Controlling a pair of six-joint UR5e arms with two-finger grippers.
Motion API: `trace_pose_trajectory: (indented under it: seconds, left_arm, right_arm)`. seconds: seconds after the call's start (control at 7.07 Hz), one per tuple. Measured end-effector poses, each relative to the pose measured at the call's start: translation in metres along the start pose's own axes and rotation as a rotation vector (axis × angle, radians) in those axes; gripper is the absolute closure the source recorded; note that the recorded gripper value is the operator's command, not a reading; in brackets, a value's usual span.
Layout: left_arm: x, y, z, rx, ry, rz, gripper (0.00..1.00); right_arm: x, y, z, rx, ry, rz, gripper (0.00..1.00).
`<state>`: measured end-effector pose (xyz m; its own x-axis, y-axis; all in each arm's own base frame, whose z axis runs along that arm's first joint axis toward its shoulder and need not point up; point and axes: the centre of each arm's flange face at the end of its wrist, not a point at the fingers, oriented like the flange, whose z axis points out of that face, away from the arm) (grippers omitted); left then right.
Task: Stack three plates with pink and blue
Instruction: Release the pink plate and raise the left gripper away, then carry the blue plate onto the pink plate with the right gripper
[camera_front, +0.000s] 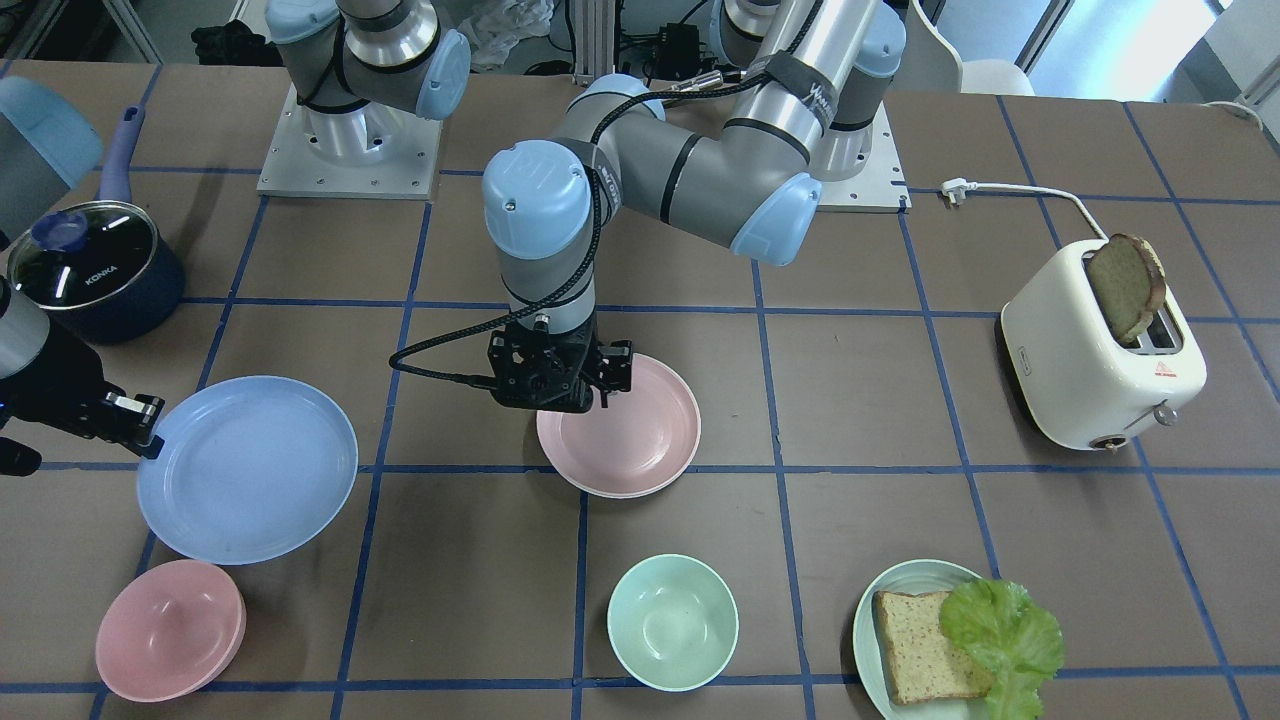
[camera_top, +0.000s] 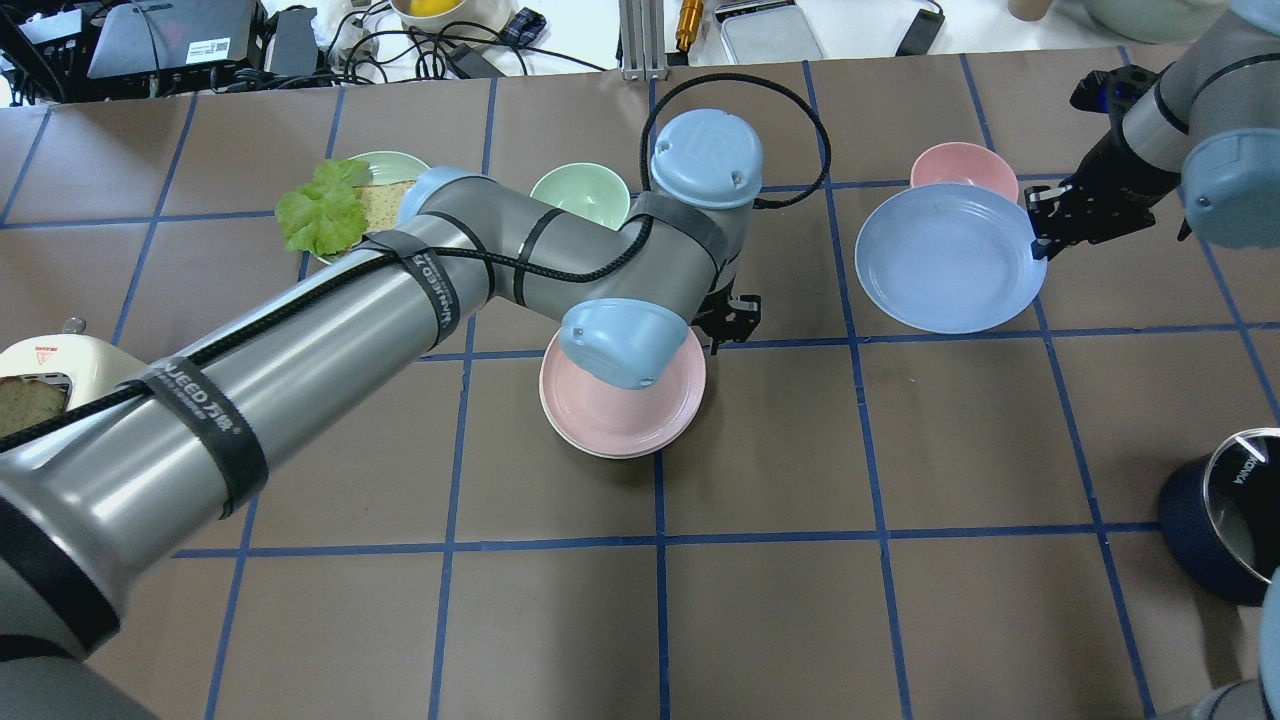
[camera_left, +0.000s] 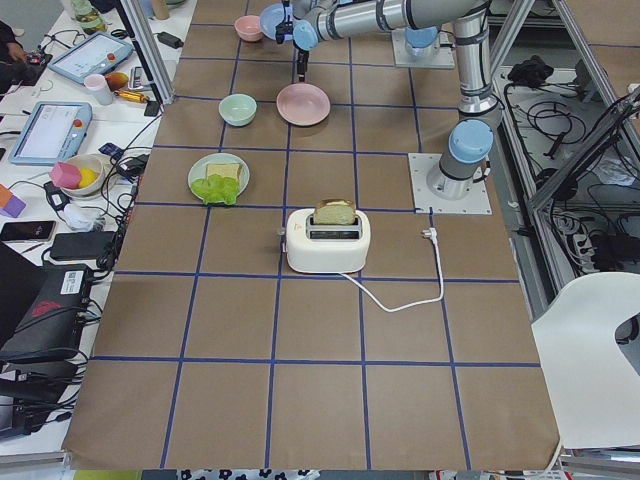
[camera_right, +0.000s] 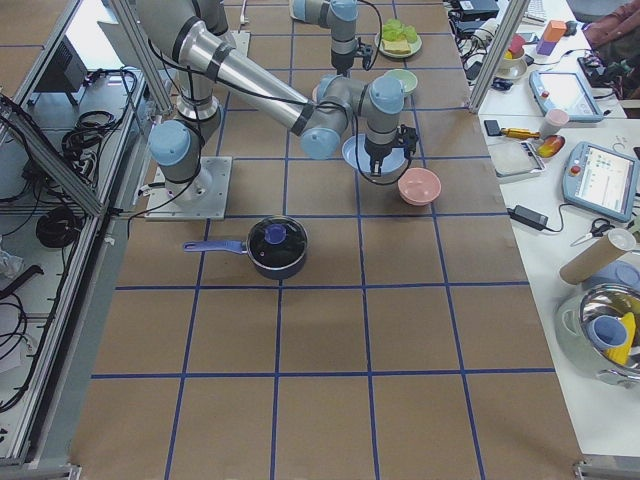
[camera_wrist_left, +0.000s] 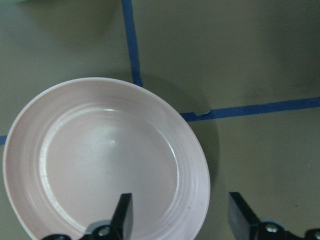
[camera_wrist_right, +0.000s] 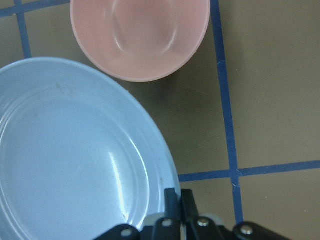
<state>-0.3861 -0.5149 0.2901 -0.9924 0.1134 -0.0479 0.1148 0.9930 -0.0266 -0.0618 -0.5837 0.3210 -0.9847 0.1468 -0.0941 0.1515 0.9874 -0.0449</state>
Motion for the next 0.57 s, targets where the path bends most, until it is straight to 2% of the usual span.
trace_pose_trajectory:
  seconds: [0.28,0.57]
  left_arm:
    - [-0.061,-0.009,-0.044,0.005,0.005,0.028,0.0]
    - [-0.114,-0.002,-0.093,0.008,0.019,-0.006,0.0]
  right_arm:
    - [-0.058,0.005,-0.002,0.001,0.019,0.041,1.0]
    - [-0.147,0.025,0.005,0.013,0.035,0.062,1.0]
